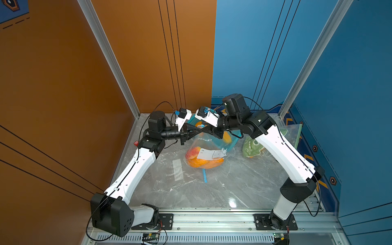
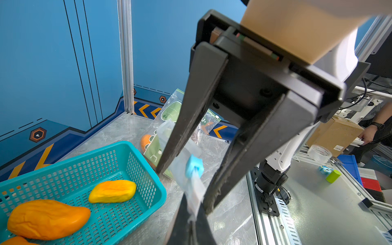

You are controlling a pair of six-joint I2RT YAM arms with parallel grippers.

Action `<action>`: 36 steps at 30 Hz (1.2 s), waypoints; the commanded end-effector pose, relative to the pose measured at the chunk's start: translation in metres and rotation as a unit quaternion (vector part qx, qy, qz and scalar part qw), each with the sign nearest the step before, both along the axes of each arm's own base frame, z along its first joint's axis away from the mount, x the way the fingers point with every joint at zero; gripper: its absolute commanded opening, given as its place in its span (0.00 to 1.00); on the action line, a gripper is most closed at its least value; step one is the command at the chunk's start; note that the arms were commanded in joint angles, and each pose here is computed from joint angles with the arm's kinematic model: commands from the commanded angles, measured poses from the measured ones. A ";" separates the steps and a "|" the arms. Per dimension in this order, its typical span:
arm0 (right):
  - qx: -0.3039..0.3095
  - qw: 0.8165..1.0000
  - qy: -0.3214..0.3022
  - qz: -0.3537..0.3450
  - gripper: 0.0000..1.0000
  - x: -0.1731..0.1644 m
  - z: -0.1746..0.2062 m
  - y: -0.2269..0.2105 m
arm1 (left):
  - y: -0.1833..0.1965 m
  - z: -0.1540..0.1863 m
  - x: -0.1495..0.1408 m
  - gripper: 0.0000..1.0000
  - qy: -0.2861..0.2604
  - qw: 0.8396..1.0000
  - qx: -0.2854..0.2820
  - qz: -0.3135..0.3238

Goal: Place the mango in a zip-top bag and seal the zipper
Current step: Zip the zipper on the zipper food storage bag.

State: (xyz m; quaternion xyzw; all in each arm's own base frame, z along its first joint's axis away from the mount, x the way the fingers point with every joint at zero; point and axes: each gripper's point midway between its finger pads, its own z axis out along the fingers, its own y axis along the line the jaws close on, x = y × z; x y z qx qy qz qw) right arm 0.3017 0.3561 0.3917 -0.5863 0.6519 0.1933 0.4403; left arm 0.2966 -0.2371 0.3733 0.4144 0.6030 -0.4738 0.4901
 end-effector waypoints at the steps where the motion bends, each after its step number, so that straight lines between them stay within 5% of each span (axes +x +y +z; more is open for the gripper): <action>1: 0.027 1.000 -0.014 0.003 0.26 -0.002 0.021 -0.002 | -0.003 0.009 -0.003 0.00 -0.011 1.000 -0.003 -0.008; 7: 0.022 1.000 -0.005 0.009 0.22 -0.003 0.013 0.005 | -0.004 0.009 -0.003 0.00 -0.009 1.000 -0.004 -0.008; 13: 0.009 1.000 -0.022 -0.008 0.00 0.001 0.014 -0.001 | 0.000 0.009 -0.002 0.00 -0.009 1.000 -0.003 0.000; 23: -0.082 0.993 -0.069 -0.057 0.00 -0.002 0.002 -0.042 | 0.026 0.013 0.006 0.00 -0.015 0.999 -0.010 0.050; 36: -0.081 0.991 -0.081 -0.070 0.00 -0.018 0.011 -0.062 | 0.025 0.020 -0.030 0.00 -0.027 0.999 -0.020 -0.018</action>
